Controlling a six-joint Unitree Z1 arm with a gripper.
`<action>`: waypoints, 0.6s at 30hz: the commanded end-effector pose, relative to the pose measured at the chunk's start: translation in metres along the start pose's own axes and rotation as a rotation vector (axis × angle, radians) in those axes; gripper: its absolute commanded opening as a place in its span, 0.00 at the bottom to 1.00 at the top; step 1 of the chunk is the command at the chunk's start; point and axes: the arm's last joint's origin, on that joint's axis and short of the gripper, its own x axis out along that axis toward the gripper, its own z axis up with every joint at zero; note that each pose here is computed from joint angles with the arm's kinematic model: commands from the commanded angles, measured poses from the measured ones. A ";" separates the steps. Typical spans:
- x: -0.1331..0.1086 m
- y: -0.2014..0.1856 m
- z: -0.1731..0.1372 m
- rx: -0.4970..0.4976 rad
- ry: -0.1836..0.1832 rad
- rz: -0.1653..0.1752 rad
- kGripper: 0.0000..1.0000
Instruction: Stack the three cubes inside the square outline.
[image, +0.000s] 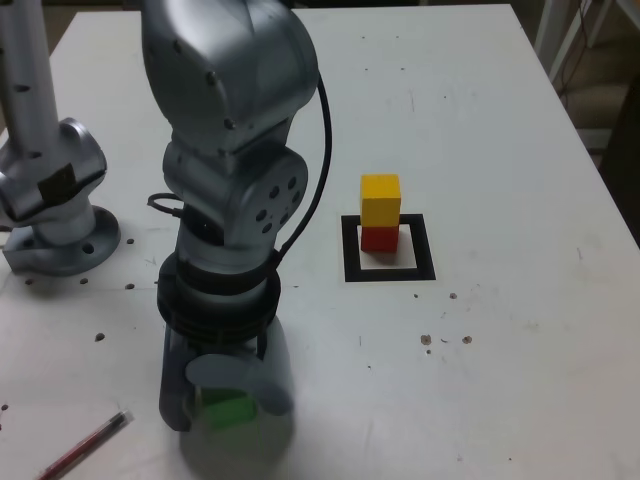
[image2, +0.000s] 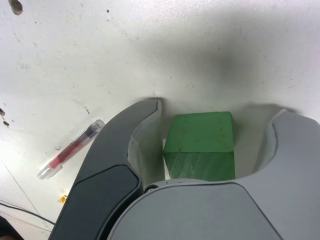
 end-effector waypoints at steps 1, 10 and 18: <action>0.000 0.000 0.000 0.003 -0.010 -0.003 0.44; -0.004 -0.001 0.003 0.006 -0.060 0.006 0.29; -0.012 -0.002 0.006 0.002 -0.109 0.036 0.25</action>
